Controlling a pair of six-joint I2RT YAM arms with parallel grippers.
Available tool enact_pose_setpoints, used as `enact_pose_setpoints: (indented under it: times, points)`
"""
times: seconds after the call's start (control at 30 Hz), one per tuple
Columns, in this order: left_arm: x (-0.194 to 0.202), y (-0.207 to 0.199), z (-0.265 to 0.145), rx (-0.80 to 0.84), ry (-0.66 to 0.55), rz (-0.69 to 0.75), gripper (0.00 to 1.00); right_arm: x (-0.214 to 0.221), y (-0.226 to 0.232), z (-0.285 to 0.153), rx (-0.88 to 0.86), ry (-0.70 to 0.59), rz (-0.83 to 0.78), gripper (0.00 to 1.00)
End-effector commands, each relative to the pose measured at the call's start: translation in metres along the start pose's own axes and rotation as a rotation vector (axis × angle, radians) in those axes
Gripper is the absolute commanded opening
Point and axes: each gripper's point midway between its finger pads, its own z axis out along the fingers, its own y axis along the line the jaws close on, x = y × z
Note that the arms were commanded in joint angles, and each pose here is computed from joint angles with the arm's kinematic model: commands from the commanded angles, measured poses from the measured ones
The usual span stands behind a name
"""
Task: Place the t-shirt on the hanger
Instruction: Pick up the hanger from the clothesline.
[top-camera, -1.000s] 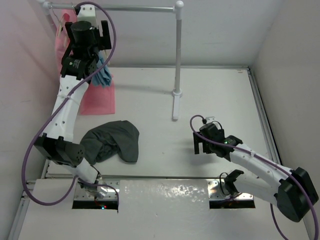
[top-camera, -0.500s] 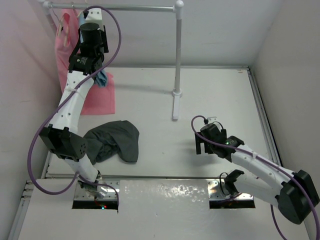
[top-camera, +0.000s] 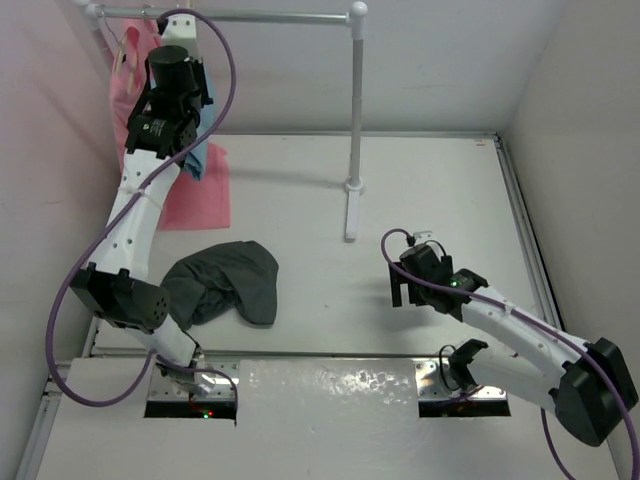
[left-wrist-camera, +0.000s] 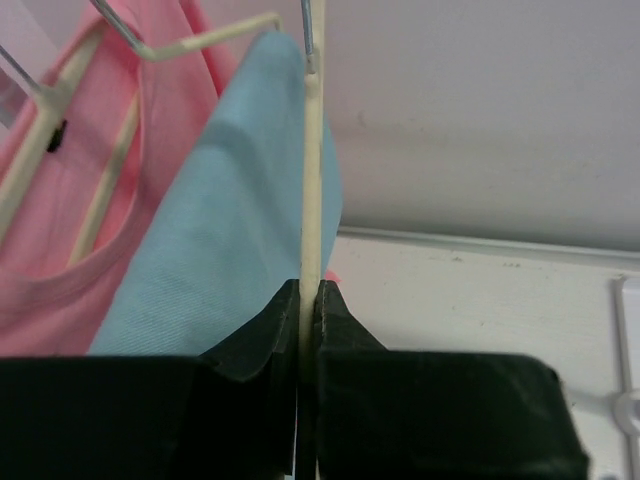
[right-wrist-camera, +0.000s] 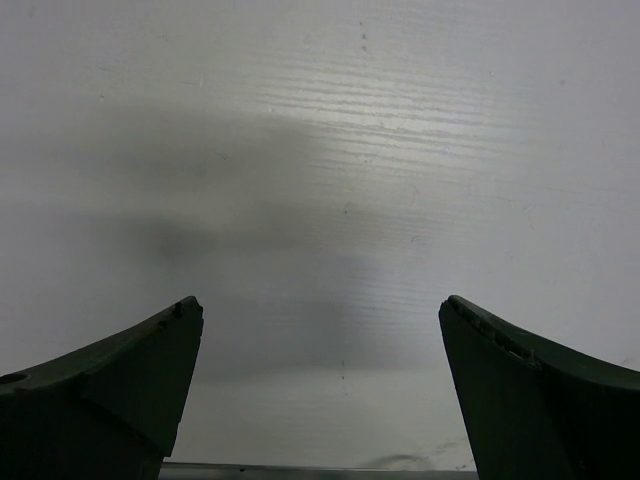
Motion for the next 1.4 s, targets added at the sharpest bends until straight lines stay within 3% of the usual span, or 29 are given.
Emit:
enact_pose_setpoints:
  times: [0.0,0.13,0.3,0.4,0.5,0.6,0.73,0.8,0.97,1.13,1.3,1.37]
  points:
    - [-0.078,0.009,-0.037,0.043,-0.227,-0.076,0.0,-0.032,0.006,-0.01,-0.021,-0.075,-0.002,0.99]
    - [-0.082,0.006,-0.045,0.077,-0.238,-0.075,0.0,-0.045,0.01,-0.015,-0.041,-0.102,-0.021,0.99]
    - [-0.044,-0.002,-0.048,0.121,-0.148,-0.048,0.0,-0.055,0.013,-0.02,-0.051,-0.121,-0.027,0.99]
    - [-0.021,-0.012,-0.056,0.193,-0.106,-0.026,0.0,-0.061,0.023,-0.025,-0.11,-0.125,-0.041,0.99]
    - [-0.029,-0.016,-0.068,0.255,-0.123,0.034,0.0,-0.076,0.043,-0.036,-0.207,-0.133,-0.051,0.99]
    - [-0.033,-0.015,-0.085,0.294,-0.142,0.084,0.0,-0.104,0.067,-0.051,-0.306,-0.173,-0.051,0.96]
    - [0.0,-0.012,-0.092,0.297,-0.081,0.119,0.0,-0.154,0.088,-0.071,-0.357,-0.246,0.016,0.93]
    - [0.008,-0.009,-0.099,0.298,-0.066,0.119,0.0,-0.174,0.108,-0.075,-0.413,-0.257,0.036,0.87]
    - [0.06,-0.023,-0.129,0.435,-0.003,0.14,0.0,-0.262,0.177,-0.133,-0.668,-0.422,0.121,0.77]
    - [0.094,-0.029,-0.156,0.514,0.053,0.094,0.0,-0.323,0.249,-0.183,-0.968,-0.532,0.242,0.73]
    - [0.114,-0.028,-0.161,0.513,0.089,0.063,0.0,-0.336,0.302,-0.201,-1.129,-0.525,0.321,0.75]
    - [0.115,-0.028,-0.164,0.515,0.086,0.059,0.0,-0.331,0.323,-0.188,-1.144,-0.472,0.332,0.75]
